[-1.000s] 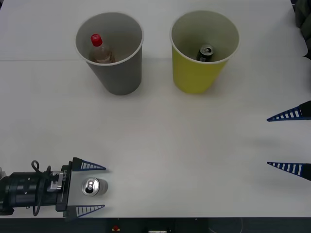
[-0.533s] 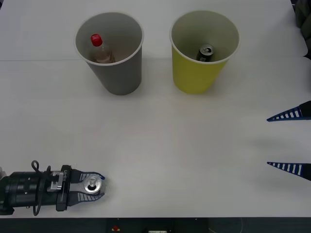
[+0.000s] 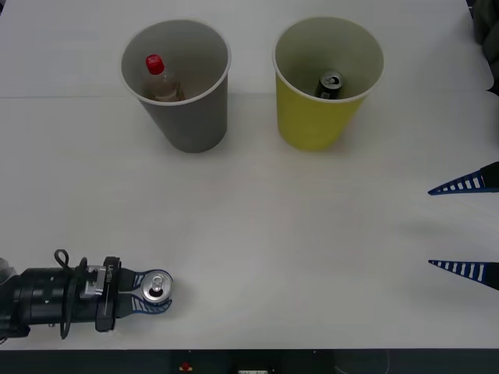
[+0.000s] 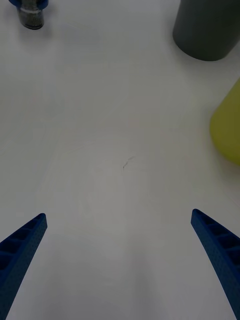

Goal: Put the can into the green bin and the plastic bottle into the gray bin

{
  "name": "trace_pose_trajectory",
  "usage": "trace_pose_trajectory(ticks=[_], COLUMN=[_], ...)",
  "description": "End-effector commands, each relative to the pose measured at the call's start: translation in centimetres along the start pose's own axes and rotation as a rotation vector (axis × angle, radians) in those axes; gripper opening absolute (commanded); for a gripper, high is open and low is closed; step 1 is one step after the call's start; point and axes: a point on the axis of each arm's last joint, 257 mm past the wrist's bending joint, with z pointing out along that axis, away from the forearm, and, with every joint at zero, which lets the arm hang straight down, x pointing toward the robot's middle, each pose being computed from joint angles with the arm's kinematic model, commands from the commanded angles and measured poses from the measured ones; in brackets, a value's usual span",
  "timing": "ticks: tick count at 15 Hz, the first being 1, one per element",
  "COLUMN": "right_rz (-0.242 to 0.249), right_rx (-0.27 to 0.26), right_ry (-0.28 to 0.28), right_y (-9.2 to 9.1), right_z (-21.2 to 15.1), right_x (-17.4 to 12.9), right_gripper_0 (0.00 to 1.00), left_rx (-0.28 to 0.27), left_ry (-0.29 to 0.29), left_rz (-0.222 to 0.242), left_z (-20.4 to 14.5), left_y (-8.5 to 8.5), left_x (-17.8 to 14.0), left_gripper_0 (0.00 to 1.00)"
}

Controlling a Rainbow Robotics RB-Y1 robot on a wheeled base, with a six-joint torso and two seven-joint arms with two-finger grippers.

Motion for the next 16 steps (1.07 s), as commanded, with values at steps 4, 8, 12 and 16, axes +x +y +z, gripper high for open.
trace_pose_trajectory(ticks=[4, 8, 12, 16], right_rz=[0.000, 0.000, 0.000, 0.000], right_rx=[0.000, 0.000, 0.000, 0.000], right_ry=[0.000, 0.000, 0.000, 0.000], right_y=[0.0, 0.0, 0.0, 0.0], right_z=[0.0, 0.0, 0.0, 0.0], right_x=[0.0, 0.0, 0.0, 0.0], right_gripper_0=[1.00, 1.00, 1.00, 1.00], left_rx=[0.039, -0.007, -0.052, -0.185], left_ry=[0.007, 0.063, 0.073, 0.092], left_rz=[-0.106, -0.179, -0.324, -0.452], left_z=[1.0, 2.7, 5.8, 7.4], left_y=[0.5, 1.7, 2.8, 5.2], left_x=[-3.3, -6.8, -11.4, -16.4], left_gripper_0=[0.00, 0.00, 0.00, 0.00])
